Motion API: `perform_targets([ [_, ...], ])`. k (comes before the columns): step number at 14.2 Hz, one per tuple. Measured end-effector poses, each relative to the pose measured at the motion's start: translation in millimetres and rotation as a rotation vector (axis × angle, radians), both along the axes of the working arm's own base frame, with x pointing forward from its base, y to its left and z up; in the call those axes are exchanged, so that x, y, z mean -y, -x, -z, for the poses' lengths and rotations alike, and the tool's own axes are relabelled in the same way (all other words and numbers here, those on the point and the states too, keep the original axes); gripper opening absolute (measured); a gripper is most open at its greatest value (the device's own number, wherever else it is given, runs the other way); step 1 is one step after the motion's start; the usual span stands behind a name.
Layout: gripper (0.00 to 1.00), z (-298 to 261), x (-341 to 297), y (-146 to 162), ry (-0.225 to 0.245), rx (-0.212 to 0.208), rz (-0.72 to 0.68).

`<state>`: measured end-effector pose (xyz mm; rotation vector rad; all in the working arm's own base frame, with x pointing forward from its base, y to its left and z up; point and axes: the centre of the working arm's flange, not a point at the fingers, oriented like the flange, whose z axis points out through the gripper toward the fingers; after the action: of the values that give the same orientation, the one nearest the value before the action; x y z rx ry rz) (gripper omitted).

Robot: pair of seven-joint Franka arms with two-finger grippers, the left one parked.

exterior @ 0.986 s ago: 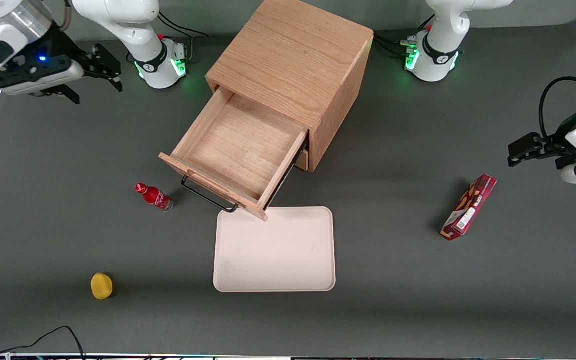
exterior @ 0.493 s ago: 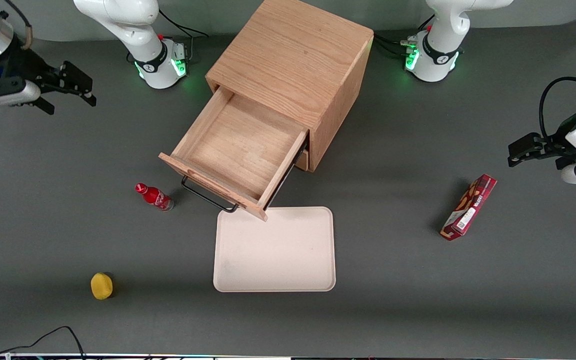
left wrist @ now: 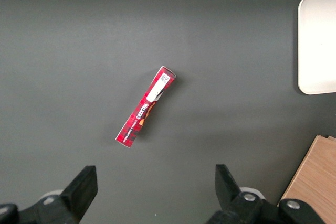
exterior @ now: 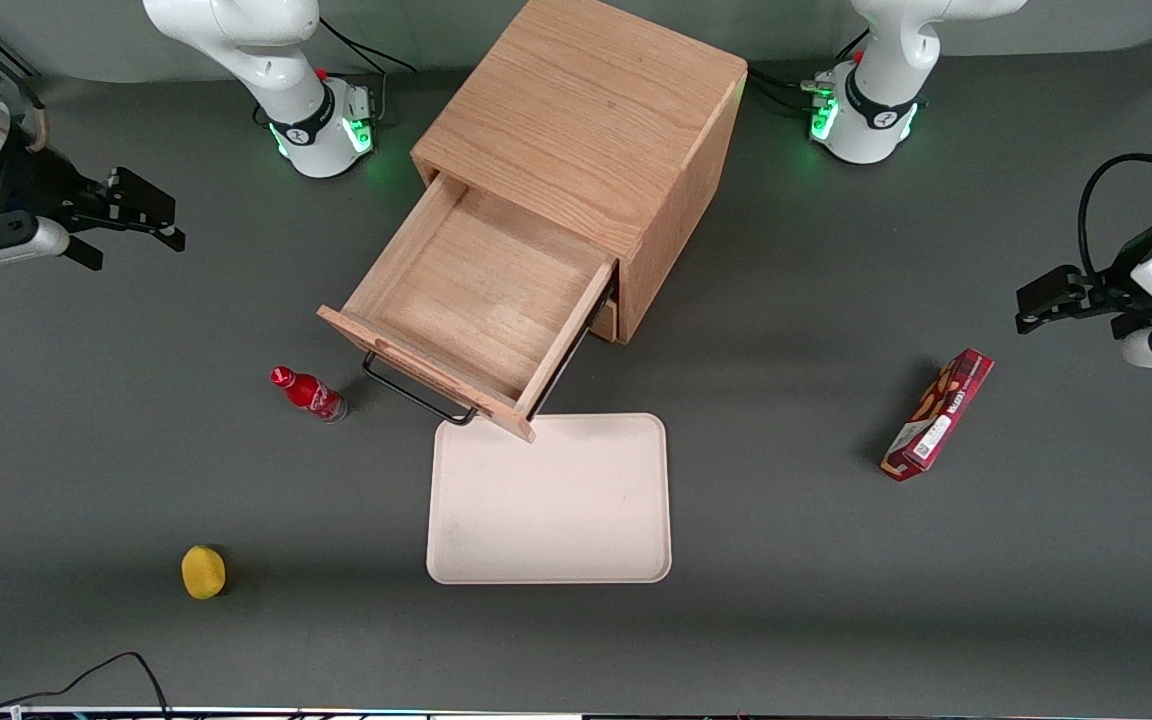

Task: Open upper drawer

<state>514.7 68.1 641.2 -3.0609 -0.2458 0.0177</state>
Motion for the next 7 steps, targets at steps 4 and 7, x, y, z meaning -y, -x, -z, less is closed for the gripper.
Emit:
perform_targets([
  [4,1.00,-4,-8,-3,0.015,0.009,0.037],
  [7,1.00,-6,4,-4,0.015,0.004,0.066],
])
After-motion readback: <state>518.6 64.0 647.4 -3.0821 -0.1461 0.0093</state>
